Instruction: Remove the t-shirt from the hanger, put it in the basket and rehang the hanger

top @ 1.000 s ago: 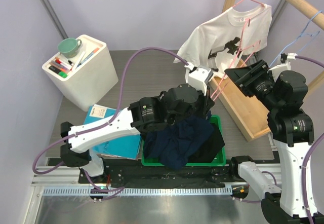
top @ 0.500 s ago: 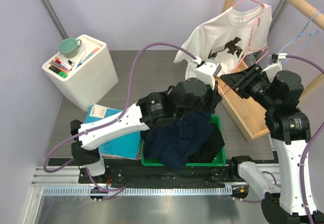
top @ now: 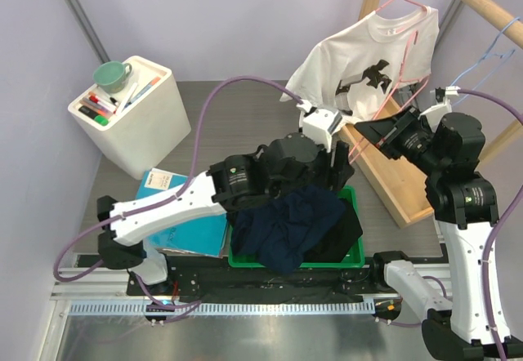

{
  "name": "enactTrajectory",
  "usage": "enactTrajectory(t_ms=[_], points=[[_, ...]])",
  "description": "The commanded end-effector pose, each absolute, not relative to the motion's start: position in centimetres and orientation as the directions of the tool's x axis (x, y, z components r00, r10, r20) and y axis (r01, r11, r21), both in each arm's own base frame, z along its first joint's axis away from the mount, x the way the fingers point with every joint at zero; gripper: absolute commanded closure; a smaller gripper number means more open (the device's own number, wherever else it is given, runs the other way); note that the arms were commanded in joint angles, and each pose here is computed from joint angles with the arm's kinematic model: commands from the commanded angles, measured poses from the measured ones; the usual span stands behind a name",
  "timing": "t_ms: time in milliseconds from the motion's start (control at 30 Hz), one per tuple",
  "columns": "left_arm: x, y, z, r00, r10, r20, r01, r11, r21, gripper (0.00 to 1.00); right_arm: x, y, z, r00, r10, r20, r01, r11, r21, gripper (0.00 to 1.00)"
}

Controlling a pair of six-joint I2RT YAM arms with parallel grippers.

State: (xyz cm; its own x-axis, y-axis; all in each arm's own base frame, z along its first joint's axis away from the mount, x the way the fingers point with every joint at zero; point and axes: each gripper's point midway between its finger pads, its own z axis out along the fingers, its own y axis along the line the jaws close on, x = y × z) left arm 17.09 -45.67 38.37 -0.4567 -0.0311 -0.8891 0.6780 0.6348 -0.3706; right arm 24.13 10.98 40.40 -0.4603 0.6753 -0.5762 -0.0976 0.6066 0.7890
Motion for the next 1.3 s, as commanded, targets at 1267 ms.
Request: enactTrajectory(t_ms=[1267], points=[[13.2, -31.0, 37.5, -0.545, -0.214, -0.81, 0.574, 0.61, -0.547, 0.33, 36.1, 0.3, 48.9, 0.058, 0.812, -0.581, 0.118, 0.572, 0.812, 0.99]])
